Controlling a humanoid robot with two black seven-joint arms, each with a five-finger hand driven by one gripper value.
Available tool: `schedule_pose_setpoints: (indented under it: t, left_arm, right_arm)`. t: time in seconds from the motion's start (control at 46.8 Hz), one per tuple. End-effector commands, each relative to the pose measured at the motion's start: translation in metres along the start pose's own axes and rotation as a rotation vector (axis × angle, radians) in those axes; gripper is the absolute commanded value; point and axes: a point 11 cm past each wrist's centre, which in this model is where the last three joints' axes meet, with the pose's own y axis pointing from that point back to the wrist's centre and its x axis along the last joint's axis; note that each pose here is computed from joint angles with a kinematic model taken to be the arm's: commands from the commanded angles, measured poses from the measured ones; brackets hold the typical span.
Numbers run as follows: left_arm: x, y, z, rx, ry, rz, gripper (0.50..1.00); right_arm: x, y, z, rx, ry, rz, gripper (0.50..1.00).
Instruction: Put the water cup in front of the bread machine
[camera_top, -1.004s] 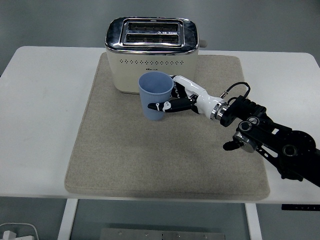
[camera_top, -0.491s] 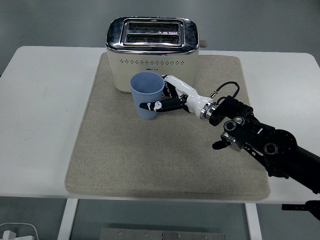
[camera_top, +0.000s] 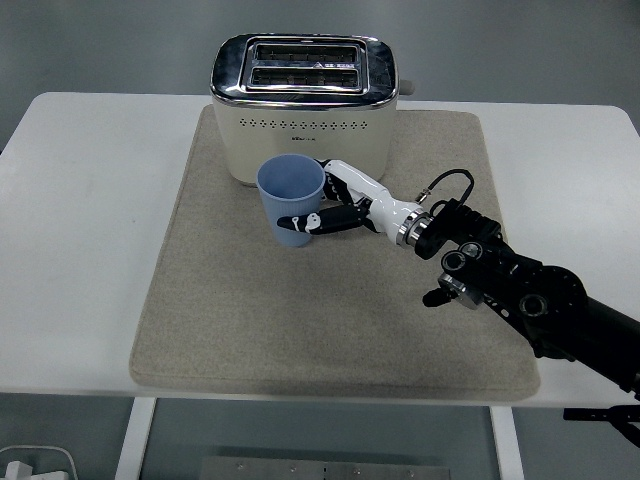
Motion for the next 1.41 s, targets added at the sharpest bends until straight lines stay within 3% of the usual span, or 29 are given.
schedule_pose_setpoints:
  t: [0.0,0.021,0.726,0.897,1.111,1.389]
  left_arm:
    - [0.0,0.0,0.0,0.0,0.0,0.0,0.999]
    - [0.0,0.0,0.0,0.0,0.0,0.0,0.999]
    - [0.0,0.0,0.0,0.0,0.0,0.0,0.999]
    - [0.0,0.0,0.0,0.0,0.0,0.0,0.999]
    - [0.0,0.0,0.0,0.0,0.0,0.0,0.999]
    - [0.0,0.0,0.0,0.0,0.0,0.0,0.999]
  right_arm:
    - [0.001,0.0,0.0,0.0,-0.002,0.0,0.881]
    - [0.0,0.0,0.0,0.001,-0.003,-0.001,0.947]
    - [0.001,0.0,-0.001,0.001,0.0,0.002,0.946]
    - [0.013,0.004,0.001,-0.006,0.003,0.021,0.946]
    - [0.038,0.019,0.005,-0.02,0.02,0.056,0.946]
    - [0.059,0.044,0.001,-0.009,0.046,0.07,0.946]
